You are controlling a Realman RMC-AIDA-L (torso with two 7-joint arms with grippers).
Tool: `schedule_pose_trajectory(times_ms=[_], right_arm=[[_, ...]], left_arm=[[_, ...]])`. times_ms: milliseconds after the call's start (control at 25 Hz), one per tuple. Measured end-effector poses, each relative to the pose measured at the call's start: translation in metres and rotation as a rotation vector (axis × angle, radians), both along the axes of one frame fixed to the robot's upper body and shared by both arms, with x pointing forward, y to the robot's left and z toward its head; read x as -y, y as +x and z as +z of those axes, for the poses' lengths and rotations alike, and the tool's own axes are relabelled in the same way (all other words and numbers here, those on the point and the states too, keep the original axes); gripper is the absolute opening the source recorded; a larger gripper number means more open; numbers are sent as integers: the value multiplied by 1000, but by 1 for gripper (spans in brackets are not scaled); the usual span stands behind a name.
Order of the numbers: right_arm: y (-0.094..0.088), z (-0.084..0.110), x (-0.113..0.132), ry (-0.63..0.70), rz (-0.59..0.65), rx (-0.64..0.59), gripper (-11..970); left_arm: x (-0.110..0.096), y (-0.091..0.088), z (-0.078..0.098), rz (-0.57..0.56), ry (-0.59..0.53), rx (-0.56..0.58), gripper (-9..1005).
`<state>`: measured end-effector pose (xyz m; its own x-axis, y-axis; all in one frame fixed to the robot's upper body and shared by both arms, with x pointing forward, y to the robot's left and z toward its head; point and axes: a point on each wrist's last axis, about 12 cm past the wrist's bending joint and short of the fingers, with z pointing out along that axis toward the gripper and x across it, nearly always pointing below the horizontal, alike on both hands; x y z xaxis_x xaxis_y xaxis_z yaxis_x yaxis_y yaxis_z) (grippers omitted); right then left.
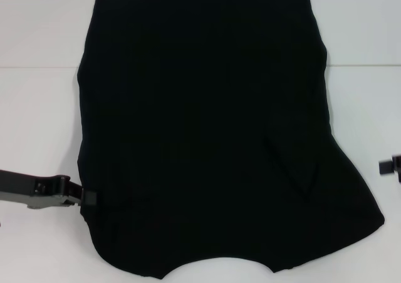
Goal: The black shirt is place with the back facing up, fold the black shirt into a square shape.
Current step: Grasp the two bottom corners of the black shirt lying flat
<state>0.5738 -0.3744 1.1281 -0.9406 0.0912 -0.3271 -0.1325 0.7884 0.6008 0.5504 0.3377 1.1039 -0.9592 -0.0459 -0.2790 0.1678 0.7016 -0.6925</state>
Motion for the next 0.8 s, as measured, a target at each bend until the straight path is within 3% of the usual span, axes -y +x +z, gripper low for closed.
schedule_pose_trajectory(times_ms=[800], right_arm=[[-10, -29, -20, -53, 108, -69, 703]], left_arm=[[1, 6, -1, 27, 13, 11, 57]])
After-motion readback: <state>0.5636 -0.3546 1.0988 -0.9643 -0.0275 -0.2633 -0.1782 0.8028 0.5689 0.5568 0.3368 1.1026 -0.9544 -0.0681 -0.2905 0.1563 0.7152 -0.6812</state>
